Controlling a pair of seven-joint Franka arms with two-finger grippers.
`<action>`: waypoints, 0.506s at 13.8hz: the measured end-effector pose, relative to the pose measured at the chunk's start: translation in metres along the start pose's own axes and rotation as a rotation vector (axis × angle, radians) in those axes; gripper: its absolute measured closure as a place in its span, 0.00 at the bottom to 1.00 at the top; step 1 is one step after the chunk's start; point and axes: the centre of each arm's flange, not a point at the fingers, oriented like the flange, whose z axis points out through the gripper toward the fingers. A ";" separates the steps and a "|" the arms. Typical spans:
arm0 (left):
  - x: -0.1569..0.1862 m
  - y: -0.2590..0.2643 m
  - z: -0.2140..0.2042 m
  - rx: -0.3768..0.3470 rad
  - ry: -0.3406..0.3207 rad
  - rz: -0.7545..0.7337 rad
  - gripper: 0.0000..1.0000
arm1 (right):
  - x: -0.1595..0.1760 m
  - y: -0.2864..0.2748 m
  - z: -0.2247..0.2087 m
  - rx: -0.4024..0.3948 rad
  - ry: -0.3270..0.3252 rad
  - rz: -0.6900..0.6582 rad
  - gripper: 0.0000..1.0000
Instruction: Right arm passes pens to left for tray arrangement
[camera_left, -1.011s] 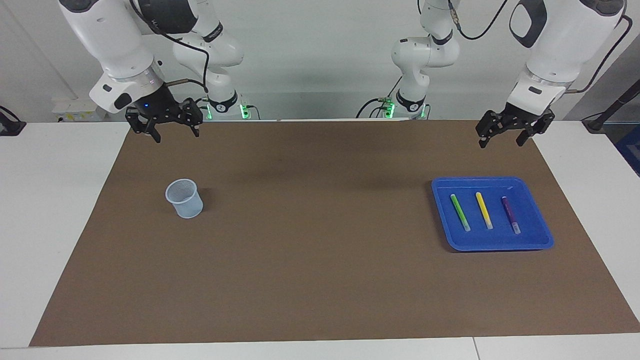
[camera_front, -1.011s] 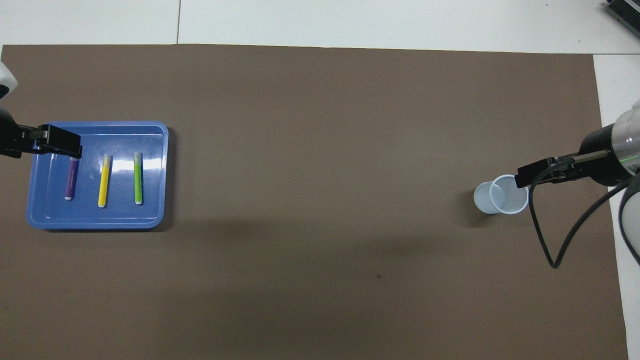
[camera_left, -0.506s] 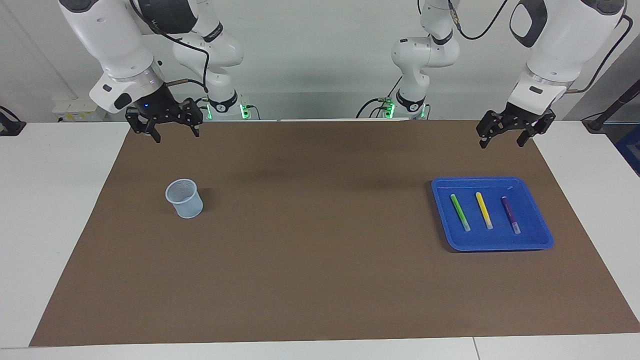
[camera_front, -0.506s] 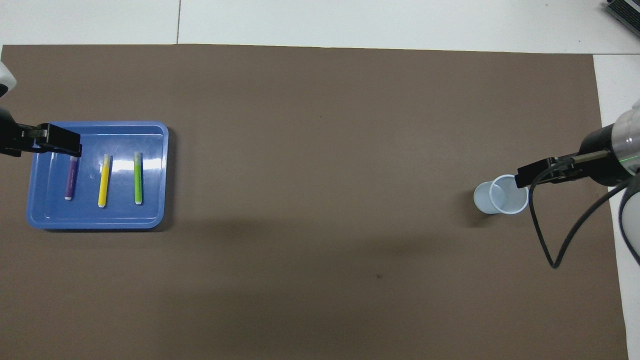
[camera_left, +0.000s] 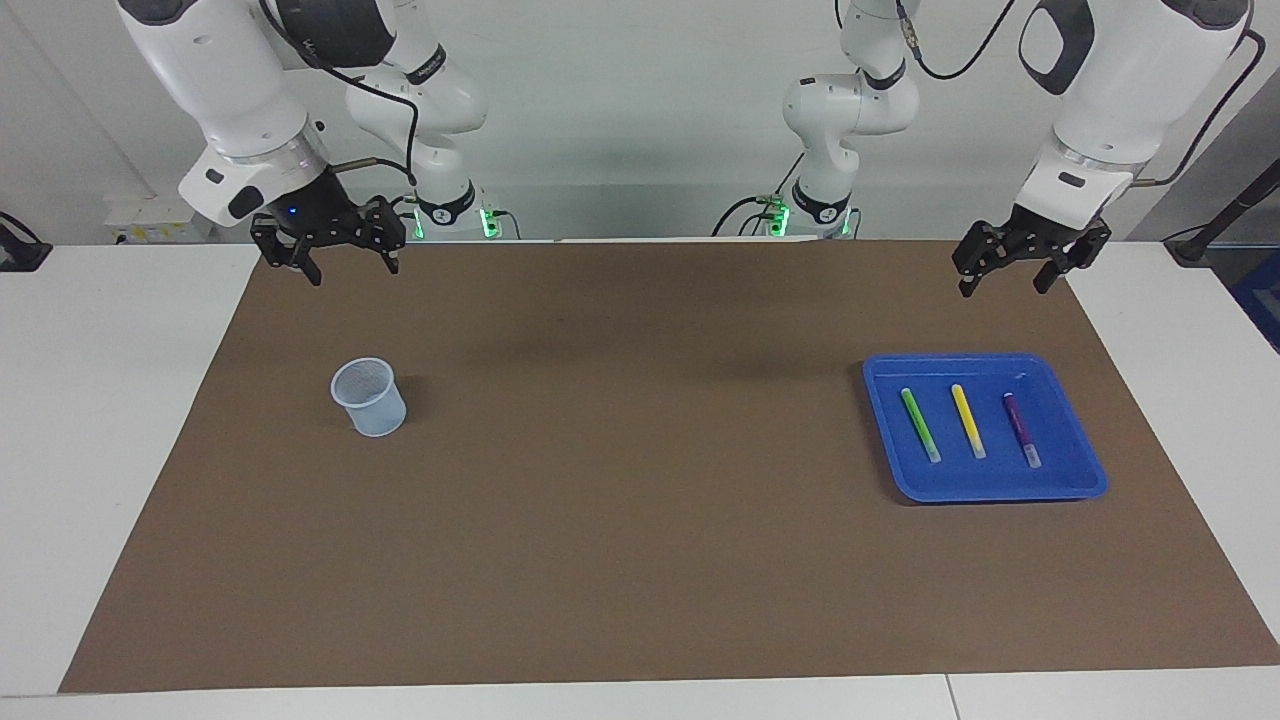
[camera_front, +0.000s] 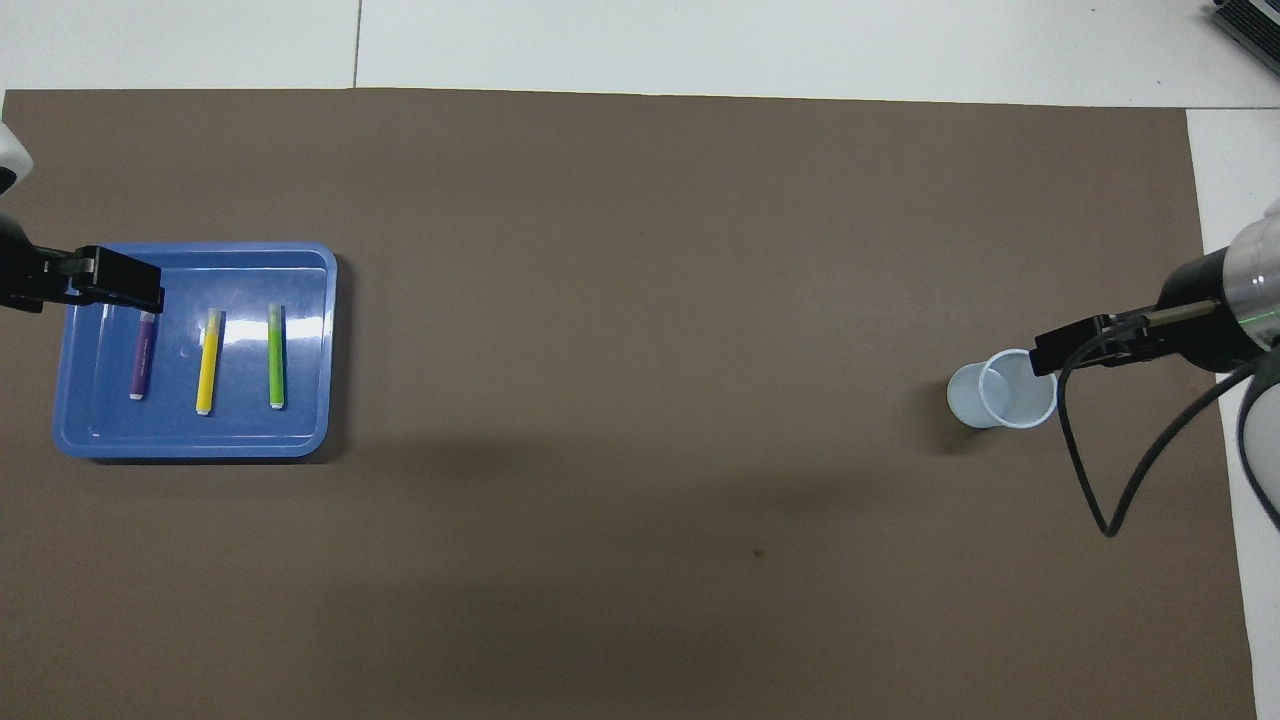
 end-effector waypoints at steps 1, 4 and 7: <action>0.000 0.000 0.000 0.000 0.000 0.000 0.00 | 0.000 0.000 0.000 0.000 0.000 0.000 0.00; 0.000 0.000 0.000 -0.004 0.002 0.000 0.00 | 0.000 0.000 0.000 0.000 0.000 0.000 0.00; 0.000 0.001 0.000 -0.011 0.004 -0.001 0.00 | 0.000 0.000 0.000 0.000 0.000 0.000 0.00</action>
